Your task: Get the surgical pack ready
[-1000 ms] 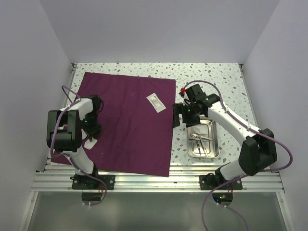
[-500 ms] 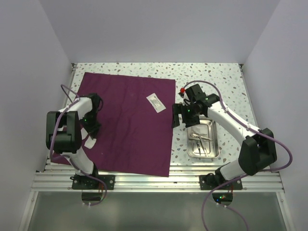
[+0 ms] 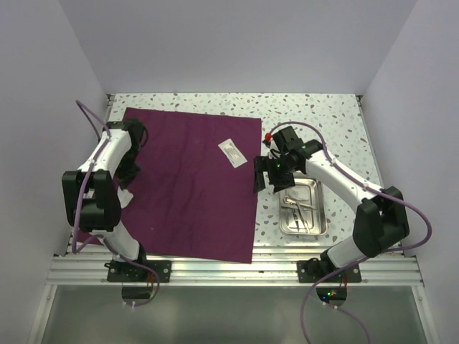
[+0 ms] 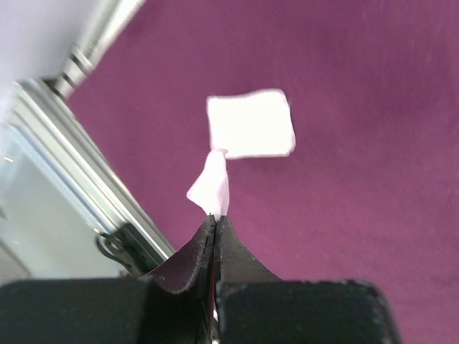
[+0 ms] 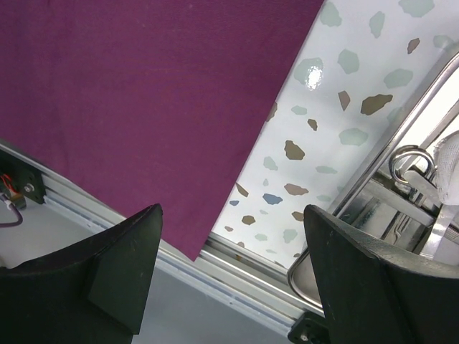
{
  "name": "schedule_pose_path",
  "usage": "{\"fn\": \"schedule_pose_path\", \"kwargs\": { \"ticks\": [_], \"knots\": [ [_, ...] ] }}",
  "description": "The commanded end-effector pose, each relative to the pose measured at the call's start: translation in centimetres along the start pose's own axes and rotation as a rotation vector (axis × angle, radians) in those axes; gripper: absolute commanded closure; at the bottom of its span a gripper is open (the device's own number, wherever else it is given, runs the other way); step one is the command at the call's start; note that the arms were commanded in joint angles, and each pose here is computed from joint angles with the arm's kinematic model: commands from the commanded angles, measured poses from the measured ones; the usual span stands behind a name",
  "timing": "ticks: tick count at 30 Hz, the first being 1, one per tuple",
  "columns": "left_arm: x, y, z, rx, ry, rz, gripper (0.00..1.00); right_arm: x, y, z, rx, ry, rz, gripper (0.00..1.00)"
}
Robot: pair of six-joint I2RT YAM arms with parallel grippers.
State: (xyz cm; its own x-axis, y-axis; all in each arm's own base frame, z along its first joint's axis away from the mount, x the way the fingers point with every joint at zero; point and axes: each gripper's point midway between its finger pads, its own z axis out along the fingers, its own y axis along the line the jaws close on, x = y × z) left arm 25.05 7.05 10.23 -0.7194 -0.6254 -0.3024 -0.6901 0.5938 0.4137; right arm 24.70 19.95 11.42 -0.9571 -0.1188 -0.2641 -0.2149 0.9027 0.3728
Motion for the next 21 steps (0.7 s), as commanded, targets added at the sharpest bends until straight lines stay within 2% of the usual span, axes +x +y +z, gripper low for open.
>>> {"fn": "schedule_pose_path", "kwargs": {
  "ticks": [1,9,21],
  "knots": [
    [-2.4,1.7,-0.4,-0.107,-0.067,0.042,1.0,-1.1,1.3,-0.6,-0.044,-0.032,-0.022,0.16],
    [-2.0,1.2,2.2,-0.194,-0.013,0.09,1.0,-1.1,1.2,-0.5,-0.039,-0.031,-0.025,0.16],
    [-2.6,-0.3,3.8,-0.218,-0.002,0.121,1.0,-1.1,0.9,-0.2,-0.024,-0.025,-0.028,0.16]
  ]
}}
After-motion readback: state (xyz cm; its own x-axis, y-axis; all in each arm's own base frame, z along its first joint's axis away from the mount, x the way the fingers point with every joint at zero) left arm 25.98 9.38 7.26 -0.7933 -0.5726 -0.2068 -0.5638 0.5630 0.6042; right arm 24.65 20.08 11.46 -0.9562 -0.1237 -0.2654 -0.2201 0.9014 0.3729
